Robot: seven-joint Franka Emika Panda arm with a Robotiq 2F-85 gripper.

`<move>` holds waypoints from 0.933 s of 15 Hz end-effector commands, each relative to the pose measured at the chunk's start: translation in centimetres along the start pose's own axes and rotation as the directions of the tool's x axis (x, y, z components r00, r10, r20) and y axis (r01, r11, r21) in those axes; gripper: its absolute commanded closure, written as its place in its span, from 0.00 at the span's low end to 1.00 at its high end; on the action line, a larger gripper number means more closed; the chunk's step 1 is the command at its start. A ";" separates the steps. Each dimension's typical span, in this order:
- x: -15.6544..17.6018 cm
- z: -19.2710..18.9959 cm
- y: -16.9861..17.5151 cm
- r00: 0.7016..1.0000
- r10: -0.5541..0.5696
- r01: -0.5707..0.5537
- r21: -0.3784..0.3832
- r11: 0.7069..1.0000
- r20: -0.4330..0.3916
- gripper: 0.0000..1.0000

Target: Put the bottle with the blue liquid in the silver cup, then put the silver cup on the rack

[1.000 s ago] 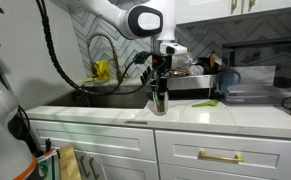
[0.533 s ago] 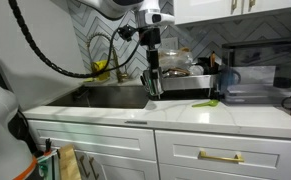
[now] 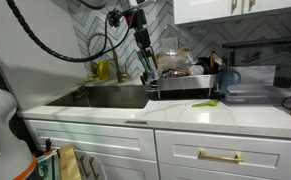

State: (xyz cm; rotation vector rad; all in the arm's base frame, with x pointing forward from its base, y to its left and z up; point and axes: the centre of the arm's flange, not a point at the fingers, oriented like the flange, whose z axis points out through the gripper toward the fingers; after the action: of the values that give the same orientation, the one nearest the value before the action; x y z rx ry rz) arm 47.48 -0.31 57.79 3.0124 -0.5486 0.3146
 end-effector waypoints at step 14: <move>3.7 8.0 -7.6 0.987 -0.140 0.154 0.211 0.965 -0.078 0.50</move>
State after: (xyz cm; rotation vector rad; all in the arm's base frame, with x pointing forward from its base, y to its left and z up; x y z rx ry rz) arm 54.02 4.57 51.42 3.1706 -0.3377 0.4690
